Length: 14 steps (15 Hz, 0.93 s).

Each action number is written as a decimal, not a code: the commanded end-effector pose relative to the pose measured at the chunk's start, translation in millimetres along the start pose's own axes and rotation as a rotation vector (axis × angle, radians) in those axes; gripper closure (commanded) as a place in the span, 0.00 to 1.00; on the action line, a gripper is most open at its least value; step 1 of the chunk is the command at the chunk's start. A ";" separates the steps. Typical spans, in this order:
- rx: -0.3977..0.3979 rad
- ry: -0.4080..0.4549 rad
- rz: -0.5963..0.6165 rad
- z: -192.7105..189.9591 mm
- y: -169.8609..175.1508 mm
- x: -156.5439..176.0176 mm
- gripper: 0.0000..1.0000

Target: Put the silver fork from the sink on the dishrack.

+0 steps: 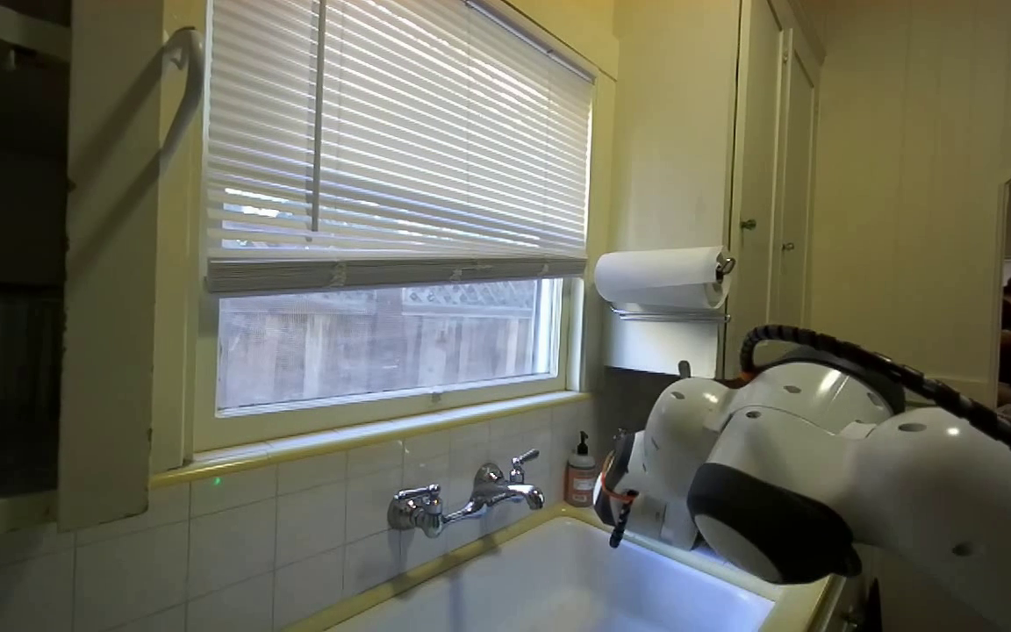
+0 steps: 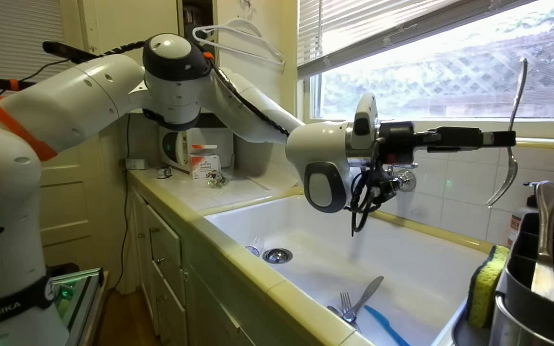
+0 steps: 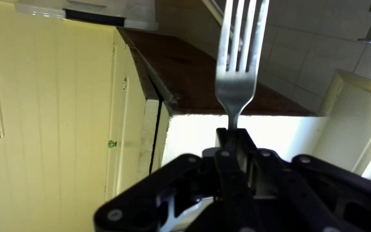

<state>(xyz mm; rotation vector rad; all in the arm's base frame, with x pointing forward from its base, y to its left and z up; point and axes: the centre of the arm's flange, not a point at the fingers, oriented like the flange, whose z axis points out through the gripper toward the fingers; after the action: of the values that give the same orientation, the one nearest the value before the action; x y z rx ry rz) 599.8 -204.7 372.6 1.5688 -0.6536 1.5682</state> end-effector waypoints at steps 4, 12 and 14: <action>0.034 -0.040 0.011 22.3 25.0 -25.6 0.98; 0.012 0.024 -0.011 23.5 34.1 -0.9 0.98; 0.007 0.016 -0.028 26.7 33.2 -0.6 0.98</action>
<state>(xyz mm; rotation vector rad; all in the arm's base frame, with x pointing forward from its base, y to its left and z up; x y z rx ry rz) 587.6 -243.3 374.3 1.5639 -0.6416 1.5797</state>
